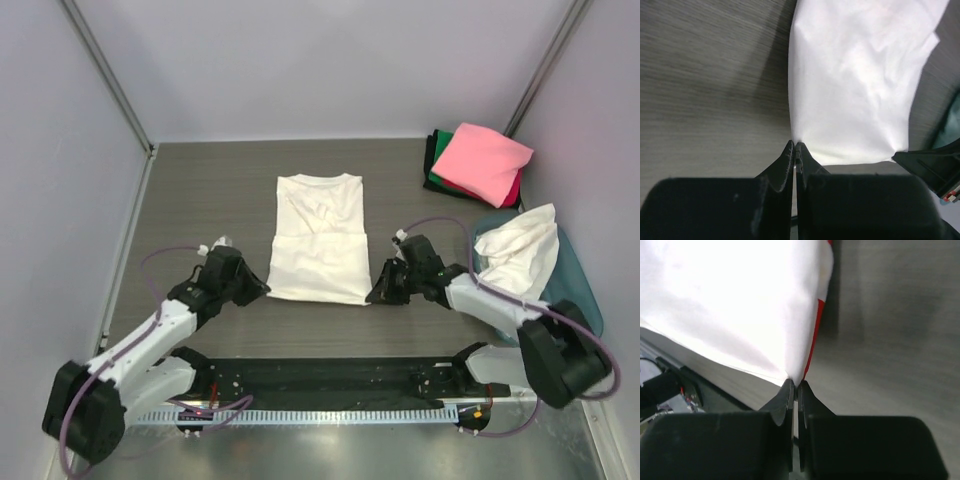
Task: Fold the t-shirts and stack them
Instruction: Fold the tshirt
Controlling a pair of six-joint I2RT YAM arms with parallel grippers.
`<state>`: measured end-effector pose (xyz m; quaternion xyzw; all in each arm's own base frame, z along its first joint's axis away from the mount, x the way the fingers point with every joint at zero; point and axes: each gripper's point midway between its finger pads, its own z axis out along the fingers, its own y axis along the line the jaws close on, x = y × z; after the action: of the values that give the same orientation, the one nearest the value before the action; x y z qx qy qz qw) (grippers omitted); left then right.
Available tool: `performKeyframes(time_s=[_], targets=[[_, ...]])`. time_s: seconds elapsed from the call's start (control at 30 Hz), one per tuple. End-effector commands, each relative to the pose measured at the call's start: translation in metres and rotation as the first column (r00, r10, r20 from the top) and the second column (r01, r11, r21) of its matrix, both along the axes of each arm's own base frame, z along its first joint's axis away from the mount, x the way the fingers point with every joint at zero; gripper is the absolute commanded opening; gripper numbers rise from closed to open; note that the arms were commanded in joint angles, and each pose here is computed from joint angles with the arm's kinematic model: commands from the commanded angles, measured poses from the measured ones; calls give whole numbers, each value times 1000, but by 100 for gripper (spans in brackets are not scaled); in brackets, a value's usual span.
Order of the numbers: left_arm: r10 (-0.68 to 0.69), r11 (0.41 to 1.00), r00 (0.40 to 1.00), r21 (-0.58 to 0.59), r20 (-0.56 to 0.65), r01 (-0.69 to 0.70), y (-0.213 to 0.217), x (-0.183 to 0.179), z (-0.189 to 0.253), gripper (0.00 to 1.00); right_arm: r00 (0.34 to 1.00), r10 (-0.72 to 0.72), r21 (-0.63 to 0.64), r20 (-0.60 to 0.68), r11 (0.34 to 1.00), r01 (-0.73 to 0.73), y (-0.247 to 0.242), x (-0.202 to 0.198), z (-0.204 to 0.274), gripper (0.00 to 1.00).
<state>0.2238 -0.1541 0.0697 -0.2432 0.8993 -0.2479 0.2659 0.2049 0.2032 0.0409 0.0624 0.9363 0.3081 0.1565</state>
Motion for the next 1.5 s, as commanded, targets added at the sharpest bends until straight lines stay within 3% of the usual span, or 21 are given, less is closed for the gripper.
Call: performKeyframes(time_s=[0.0,0.23,0.4,0.6,0.93,1.23,1.47], targets=[[22,1000,1000,10,-18,-22,16,-30,21,0,998,-61,3,-29,998,61,-5,-30,14,1],[49,998,997,-46,52,-47,34,-65,76,0,984,-158,58,79,986,154,-12,-54,82,1],[26,999,995,-21,98,-24,37,-62,109,0,971,-179,47,161,984,173,-17,-42,134,1],[32,996,984,76,174,-46,42,-32,148,0,955,-175,-67,240,978,196,-22,-14,158,1],[-3,991,981,134,192,-23,21,27,156,0,950,-154,-218,270,952,216,-26,49,158,1],[6,990,986,139,165,-30,26,101,163,0,955,-121,-207,272,961,181,-24,114,174,1],[-5,990,997,143,80,-7,31,147,139,0,968,-77,-210,238,969,129,-9,155,158,1]])
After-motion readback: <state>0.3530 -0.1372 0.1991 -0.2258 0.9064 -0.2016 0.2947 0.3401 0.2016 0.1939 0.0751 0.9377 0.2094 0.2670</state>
